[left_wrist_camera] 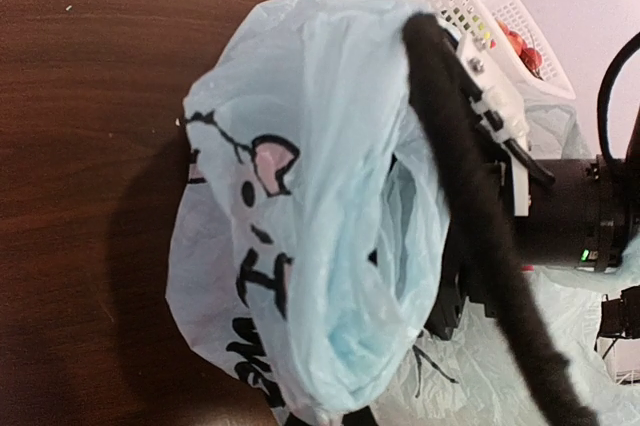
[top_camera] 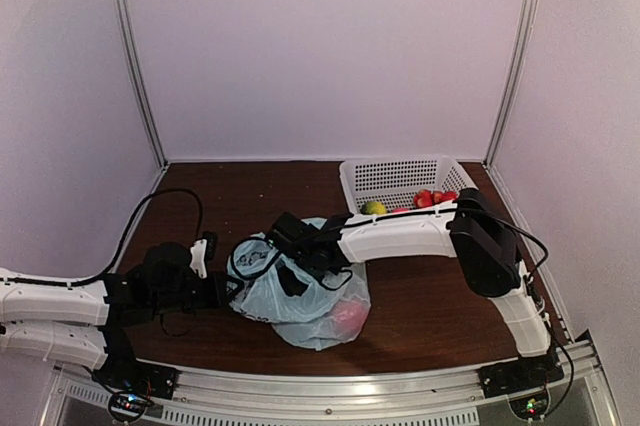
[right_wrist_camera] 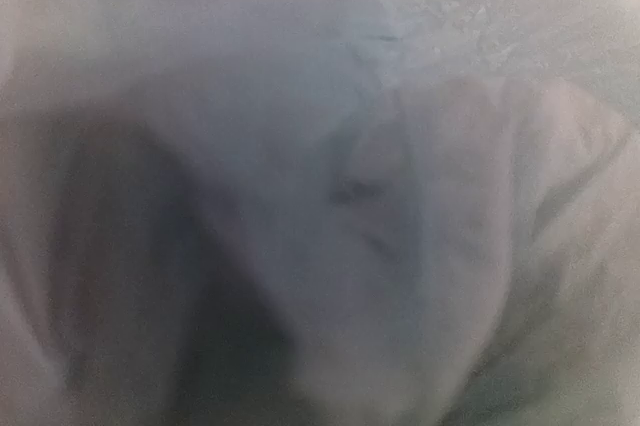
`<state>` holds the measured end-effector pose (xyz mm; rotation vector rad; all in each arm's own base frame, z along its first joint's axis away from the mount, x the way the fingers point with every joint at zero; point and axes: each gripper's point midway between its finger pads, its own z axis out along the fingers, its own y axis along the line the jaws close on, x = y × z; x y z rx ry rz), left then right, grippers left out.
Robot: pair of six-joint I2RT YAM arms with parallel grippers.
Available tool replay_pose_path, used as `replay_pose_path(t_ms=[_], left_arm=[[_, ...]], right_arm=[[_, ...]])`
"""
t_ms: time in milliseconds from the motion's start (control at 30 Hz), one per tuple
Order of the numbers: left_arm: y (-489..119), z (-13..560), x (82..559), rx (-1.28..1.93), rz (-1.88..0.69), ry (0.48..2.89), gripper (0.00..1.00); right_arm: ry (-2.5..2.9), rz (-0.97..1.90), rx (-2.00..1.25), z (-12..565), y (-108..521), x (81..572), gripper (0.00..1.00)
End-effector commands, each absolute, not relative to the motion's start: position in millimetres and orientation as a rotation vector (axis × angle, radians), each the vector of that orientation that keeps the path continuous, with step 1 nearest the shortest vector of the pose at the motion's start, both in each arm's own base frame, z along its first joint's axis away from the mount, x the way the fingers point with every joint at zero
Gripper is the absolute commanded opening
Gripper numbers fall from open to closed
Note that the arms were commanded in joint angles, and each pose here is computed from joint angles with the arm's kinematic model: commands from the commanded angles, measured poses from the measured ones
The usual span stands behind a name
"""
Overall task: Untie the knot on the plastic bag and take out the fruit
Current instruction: Reach into the gripper in the takeout bag.
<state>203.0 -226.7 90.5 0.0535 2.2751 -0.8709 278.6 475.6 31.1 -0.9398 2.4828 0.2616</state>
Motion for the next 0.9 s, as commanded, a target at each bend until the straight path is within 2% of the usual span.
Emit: replay_pose_path(t_ms=[0,133,300,400,867], left_arm=[[-228.4,93.4,206.9,0.045,-0.889,2.247,0.00],[-228.7,93.4,206.5,0.048,-0.891,2.247,0.00],[-228.3,94.1,206.3,0.049,-0.890,2.246,0.00],[-227.8,94.6,206.4,0.046,-0.890,2.244,0.00],[-229.7,95.7,208.2,0.046,-0.890,2.240,0.00]], right_arm=[[2.537,0.316,-0.895,14.7,475.4,267.4,0.92],[2.525,0.345,-0.861,17.0,480.7,270.0,0.87],[2.515,0.341,-0.850,18.2,481.4,272.6,0.69],[2.508,0.344,-0.845,22.3,481.6,273.4,0.61],[2.416,0.411,-0.809,73.3,486.3,279.4,0.48]])
